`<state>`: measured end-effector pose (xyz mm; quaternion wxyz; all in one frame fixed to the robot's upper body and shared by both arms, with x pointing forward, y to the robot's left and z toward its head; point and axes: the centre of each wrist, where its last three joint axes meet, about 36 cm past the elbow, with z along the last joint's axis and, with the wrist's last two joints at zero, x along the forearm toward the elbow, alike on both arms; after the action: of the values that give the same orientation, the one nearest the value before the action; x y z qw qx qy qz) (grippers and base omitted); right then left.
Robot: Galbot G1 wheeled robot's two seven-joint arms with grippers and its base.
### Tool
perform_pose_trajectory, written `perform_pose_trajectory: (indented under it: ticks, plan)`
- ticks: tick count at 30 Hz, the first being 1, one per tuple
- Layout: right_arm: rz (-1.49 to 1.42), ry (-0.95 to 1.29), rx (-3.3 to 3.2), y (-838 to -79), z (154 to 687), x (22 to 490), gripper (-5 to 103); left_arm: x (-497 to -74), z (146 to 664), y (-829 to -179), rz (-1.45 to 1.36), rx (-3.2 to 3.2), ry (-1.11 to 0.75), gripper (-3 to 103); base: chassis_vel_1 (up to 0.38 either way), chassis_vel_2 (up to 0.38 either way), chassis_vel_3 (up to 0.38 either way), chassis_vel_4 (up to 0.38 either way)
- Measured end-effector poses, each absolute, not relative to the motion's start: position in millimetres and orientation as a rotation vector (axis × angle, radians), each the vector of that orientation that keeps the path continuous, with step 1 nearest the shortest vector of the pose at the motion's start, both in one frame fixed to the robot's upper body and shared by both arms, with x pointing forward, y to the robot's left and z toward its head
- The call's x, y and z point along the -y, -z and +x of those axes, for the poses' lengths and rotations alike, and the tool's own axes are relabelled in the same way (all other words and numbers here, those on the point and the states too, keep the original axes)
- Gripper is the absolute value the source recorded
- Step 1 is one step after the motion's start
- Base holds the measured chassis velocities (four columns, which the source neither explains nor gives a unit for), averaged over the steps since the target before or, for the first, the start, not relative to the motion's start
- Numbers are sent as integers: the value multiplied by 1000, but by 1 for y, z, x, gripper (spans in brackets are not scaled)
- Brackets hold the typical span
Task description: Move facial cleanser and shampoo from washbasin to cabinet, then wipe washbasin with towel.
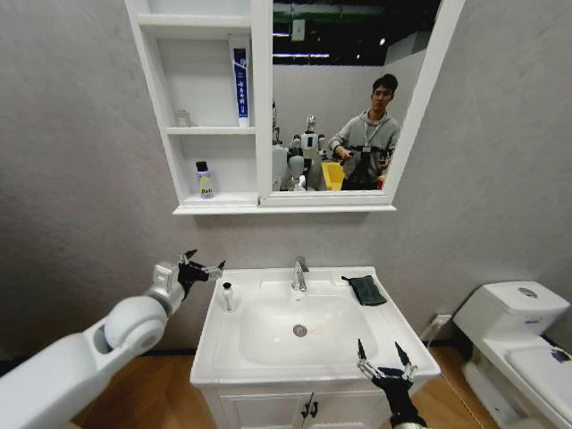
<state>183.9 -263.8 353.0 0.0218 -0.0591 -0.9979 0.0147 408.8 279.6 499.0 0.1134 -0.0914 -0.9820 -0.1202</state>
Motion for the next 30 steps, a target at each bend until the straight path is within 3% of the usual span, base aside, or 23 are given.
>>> perform_pose_trajectory:
  ticks: [11,30]
  plan:
    - [-191,-52,3087,-351,186,272,100,-251,412,-422,-201,2810,199,100,0,0,0,0]
    - [-214,-66,3073,-352,184,280,100,-220,445,-365,-155,2744,45,103,0,0,0,0]
